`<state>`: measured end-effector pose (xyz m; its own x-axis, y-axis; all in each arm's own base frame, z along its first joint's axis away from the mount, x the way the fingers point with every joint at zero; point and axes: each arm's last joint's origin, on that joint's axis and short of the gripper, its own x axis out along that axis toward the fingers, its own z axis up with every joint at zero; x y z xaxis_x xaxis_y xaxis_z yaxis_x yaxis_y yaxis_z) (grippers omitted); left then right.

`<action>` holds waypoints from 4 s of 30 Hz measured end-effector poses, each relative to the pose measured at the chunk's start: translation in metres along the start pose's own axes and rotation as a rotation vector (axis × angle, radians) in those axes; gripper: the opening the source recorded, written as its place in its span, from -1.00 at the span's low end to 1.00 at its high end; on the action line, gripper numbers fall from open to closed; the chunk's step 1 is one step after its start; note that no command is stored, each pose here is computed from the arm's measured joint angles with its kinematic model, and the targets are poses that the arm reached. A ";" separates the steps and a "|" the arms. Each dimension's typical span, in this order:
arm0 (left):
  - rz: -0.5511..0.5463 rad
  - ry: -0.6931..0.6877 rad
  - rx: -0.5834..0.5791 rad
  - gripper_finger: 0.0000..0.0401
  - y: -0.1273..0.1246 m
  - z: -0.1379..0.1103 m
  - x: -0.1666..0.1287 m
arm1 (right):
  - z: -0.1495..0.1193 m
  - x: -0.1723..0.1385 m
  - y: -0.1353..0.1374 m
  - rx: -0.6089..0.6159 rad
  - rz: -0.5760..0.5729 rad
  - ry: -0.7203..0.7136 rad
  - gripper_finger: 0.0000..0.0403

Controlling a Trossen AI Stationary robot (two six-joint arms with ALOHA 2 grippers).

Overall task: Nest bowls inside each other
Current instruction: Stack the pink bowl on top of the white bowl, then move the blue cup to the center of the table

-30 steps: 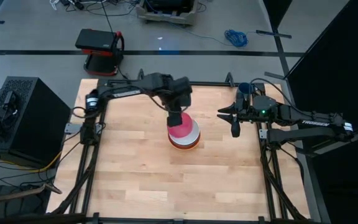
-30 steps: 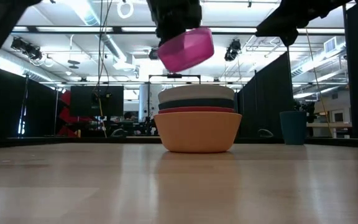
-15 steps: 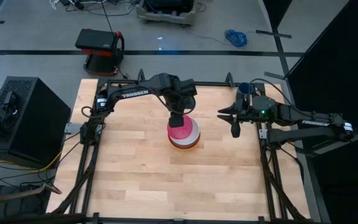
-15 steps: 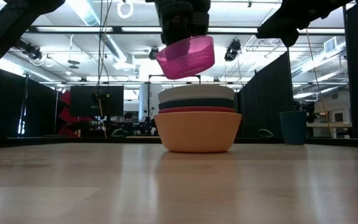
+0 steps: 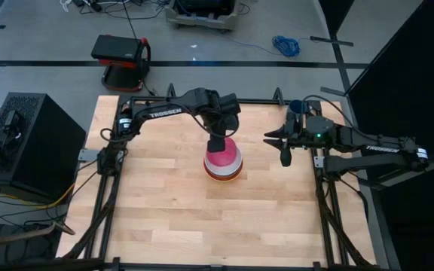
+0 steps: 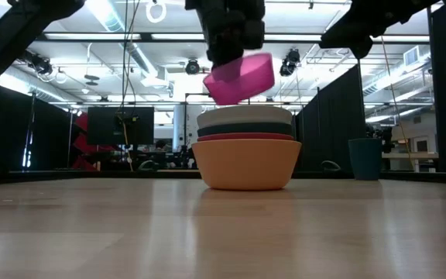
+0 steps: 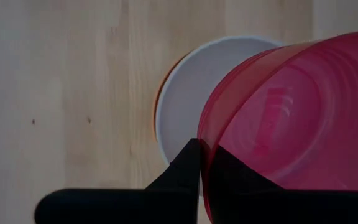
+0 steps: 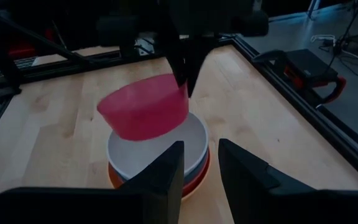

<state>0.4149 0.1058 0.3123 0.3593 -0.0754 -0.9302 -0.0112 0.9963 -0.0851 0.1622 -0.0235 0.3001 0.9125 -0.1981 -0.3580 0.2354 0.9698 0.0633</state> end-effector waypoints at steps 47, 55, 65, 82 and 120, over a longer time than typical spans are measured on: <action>-0.092 0.190 -0.067 -0.96 0.025 -0.003 0.091 | -0.002 0.000 0.000 0.001 -0.003 0.024 -0.57; -0.148 0.182 -0.050 -0.79 0.013 0.000 0.093 | -0.002 0.000 0.000 0.001 -0.009 0.023 -0.57; -0.146 0.131 -0.020 -0.44 0.004 0.010 0.079 | -0.002 0.000 0.000 0.001 -0.010 0.023 -0.57; -0.136 0.071 -0.004 0.01 -0.004 0.021 0.040 | -0.002 0.000 0.000 0.003 -0.010 0.025 -0.57; 0.364 -0.392 -0.121 -0.78 -0.085 -0.005 -0.014 | -0.013 -0.001 -0.002 -0.016 -0.021 0.140 -0.57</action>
<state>0.4063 0.0216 0.3311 0.6325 0.3175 -0.7065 -0.2988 0.9415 0.1556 0.1564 -0.0229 0.2878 0.8518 -0.1975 -0.4853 0.2474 0.9681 0.0403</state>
